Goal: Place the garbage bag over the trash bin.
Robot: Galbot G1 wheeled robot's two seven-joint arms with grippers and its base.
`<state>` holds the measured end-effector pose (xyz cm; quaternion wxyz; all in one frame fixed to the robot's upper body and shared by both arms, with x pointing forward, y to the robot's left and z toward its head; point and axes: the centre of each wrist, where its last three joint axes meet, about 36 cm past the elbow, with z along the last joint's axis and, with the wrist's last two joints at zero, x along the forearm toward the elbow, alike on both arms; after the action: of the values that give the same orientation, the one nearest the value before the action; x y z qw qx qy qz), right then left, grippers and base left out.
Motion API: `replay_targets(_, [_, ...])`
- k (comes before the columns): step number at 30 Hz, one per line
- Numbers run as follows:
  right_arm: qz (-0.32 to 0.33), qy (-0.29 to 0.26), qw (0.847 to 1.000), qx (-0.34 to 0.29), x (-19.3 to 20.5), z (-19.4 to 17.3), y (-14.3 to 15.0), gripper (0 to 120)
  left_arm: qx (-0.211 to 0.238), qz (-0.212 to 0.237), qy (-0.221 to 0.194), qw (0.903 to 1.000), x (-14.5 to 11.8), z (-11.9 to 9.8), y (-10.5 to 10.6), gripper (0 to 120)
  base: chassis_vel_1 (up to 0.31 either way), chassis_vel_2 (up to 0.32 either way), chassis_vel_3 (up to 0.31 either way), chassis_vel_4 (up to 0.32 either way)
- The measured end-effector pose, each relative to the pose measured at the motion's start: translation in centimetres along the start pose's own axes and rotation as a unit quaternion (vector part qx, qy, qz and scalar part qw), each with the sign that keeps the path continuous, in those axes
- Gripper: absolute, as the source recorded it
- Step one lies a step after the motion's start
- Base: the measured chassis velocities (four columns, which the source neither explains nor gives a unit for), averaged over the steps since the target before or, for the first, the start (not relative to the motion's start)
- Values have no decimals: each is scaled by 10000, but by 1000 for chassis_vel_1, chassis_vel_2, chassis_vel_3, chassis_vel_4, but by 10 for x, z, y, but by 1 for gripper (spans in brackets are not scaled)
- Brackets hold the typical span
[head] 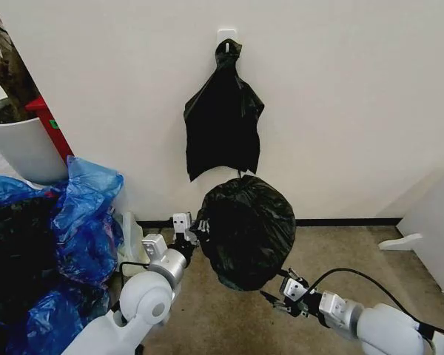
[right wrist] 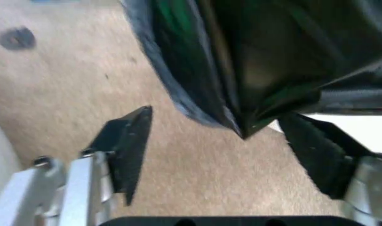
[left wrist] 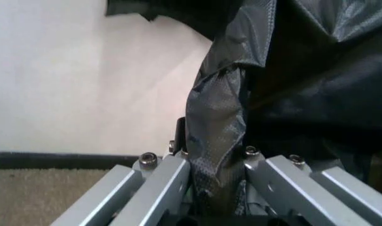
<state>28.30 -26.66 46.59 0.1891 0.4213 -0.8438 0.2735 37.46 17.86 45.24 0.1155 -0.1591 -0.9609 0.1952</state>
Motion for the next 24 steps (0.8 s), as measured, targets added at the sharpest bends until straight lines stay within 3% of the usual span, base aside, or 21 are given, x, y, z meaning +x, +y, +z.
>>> replay_targets(5, [11, -283, 9996, -4, 10, -14, 3, 93, 180, -55, -66, 9998, -7, -1, 5, 2, 0, 0, 0, 0])
replay_targets(8, [57, -547, 9985, -42, 13, -23, 2, 100, 536, -172, 58, 9984, -7, 2, 4, 2, 0, 0, 0, 0])
replay_targets(13, [269, -819, 9958, -298, 13, -26, 2, 100, 1122, -307, 307, 9927, -2, 6, 2, 2, 0, 0, 0, 0])
replay_targets(16, [664, -1194, 9863, -926, 10, -33, 7, 100, 1529, -490, 571, 9854, 8, 16, 2, 2, 0, 0, 0, 0])
replay_targets(24, [1153, -1635, 9631, -1800, 19, -57, 30, 100, 1853, -683, 715, 9777, 9, 21, 4, 2, 0, 0, 0, 0])
